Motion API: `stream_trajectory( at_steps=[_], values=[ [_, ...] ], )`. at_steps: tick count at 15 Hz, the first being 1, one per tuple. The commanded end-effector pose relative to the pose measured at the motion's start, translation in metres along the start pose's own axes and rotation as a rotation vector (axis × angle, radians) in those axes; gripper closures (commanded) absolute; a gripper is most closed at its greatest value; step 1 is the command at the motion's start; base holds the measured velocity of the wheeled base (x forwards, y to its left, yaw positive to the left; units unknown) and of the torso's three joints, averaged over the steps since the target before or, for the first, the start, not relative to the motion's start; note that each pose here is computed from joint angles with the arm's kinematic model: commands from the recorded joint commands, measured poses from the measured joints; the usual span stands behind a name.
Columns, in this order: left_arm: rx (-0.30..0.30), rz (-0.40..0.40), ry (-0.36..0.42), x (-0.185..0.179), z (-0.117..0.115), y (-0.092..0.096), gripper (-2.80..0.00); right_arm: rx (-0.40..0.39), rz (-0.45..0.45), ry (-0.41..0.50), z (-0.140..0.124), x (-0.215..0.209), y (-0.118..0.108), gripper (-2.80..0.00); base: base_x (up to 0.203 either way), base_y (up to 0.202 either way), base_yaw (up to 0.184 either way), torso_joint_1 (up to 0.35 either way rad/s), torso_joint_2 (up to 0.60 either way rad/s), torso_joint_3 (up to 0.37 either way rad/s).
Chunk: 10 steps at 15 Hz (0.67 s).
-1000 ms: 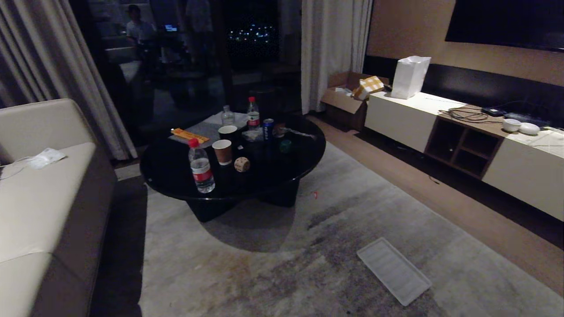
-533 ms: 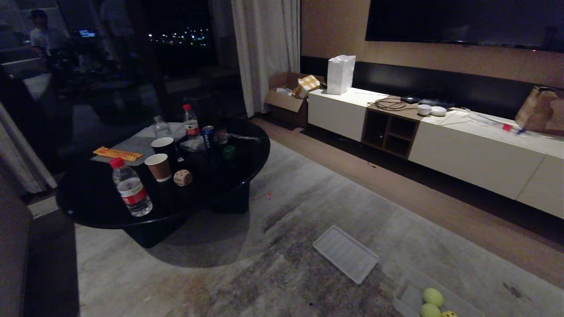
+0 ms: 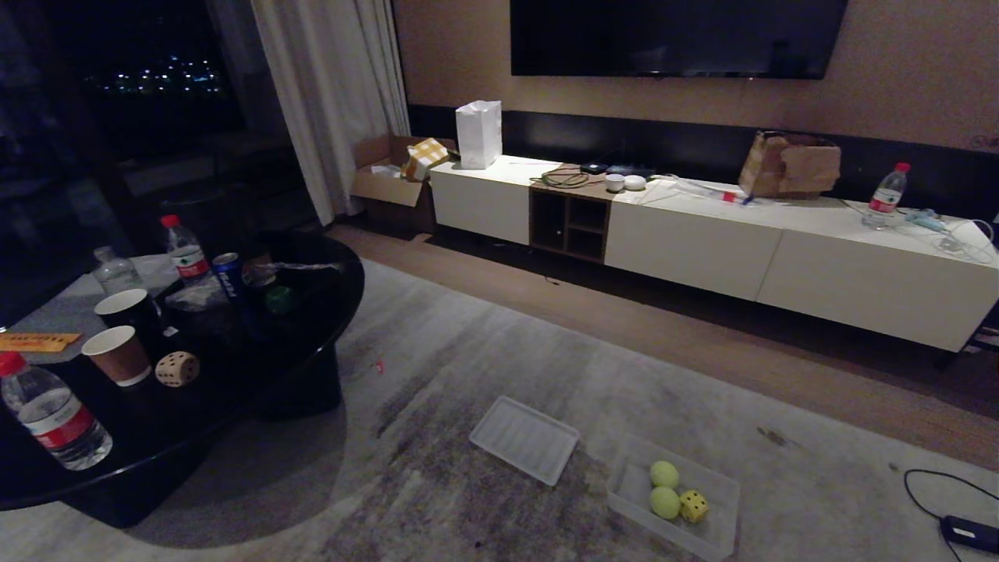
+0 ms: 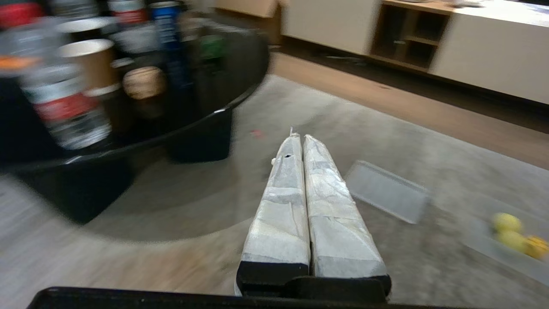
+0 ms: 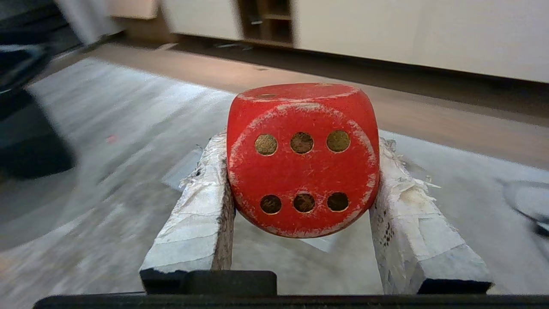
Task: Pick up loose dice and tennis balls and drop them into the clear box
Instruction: Put the toys in the box
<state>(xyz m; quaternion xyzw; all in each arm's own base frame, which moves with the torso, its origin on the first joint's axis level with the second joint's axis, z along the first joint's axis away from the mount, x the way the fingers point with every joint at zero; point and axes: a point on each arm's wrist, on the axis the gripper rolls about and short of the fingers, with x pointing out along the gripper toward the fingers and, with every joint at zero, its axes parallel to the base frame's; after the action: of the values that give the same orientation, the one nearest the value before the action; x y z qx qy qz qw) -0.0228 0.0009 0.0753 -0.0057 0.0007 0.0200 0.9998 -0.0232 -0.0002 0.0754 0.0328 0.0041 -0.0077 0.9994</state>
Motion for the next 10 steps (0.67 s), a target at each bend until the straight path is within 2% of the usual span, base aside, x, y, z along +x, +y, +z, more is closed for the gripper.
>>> stream_trajectory(
  at_steps=[1,6,10],
  values=[
    [-0.002,0.003,0.003,0.0002,-0.0004,0.0000,0.00,0.000,0.000,0.001,0.0003,0.0000,0.0000,0.00,-0.001,0.008,-0.117,0.002,0.00,0.004],
    [-0.002,0.001,0.003,0.0002,-0.0004,0.0000,0.00,0.002,0.000,0.001,0.0002,0.0001,0.0000,0.00,0.000,0.001,-0.016,0.000,0.00,-0.006],
    [-0.002,0.002,0.002,0.0002,-0.0003,0.0000,0.00,0.002,0.000,0.001,0.0003,0.0000,0.0000,0.00,0.000,0.000,0.000,0.005,0.00,-0.170]
  ],
)
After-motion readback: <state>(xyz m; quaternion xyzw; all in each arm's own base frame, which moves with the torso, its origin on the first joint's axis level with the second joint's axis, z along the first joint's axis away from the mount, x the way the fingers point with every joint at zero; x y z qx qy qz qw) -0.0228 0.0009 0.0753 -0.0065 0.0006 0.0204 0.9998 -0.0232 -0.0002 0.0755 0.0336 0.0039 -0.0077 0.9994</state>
